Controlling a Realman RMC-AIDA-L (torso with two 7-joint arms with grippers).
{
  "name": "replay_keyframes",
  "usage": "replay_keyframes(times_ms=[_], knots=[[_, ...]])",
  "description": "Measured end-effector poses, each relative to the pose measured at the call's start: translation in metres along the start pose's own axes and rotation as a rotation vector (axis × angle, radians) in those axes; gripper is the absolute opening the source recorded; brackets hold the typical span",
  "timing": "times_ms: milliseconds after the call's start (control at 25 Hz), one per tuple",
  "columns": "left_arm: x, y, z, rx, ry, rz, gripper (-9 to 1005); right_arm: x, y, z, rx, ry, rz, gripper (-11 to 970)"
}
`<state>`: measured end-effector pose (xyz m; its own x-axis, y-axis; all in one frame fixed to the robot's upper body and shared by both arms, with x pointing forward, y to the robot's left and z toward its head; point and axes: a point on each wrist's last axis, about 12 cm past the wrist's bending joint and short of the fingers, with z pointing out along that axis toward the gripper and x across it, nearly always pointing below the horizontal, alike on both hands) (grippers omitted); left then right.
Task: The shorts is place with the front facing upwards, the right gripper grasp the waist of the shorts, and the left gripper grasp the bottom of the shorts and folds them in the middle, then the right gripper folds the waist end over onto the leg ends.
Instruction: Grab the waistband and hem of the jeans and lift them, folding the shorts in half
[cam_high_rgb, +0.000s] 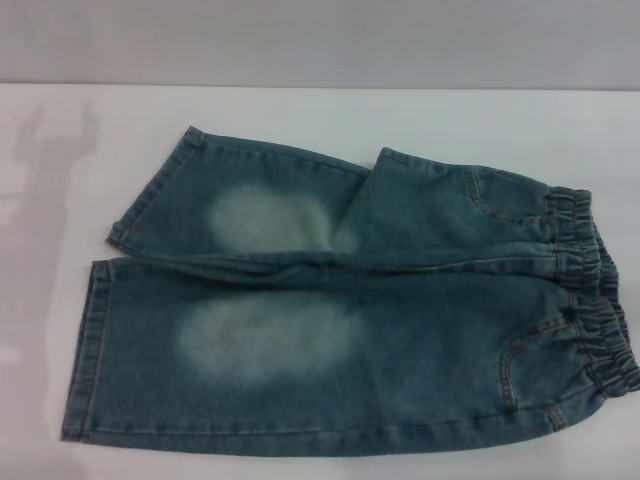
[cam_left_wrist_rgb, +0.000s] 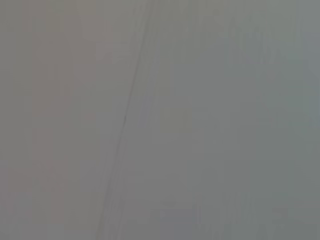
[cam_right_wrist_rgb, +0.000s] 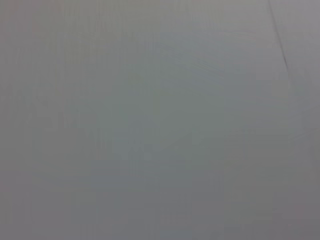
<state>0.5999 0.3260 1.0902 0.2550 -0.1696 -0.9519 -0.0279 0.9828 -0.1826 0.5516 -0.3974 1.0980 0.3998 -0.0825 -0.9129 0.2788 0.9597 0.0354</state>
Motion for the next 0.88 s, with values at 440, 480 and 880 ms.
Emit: replay_keyframes(times_ms=[440,480,880], knots=[[0.002,-0.002,-0.004,0.026,0.004,0.018,678,0.006,0.012,-0.011,-0.013,0.016,0.033,651],[0.002,-0.002,-0.004,0.026,0.004,0.018,678,0.005,0.013,-0.012,-0.017,0.011,0.036,651],[0.005,-0.010,-0.021,0.106,-0.020,0.027,677,0.007,0.016,-0.028,-0.007,-0.003,0.078,650]])
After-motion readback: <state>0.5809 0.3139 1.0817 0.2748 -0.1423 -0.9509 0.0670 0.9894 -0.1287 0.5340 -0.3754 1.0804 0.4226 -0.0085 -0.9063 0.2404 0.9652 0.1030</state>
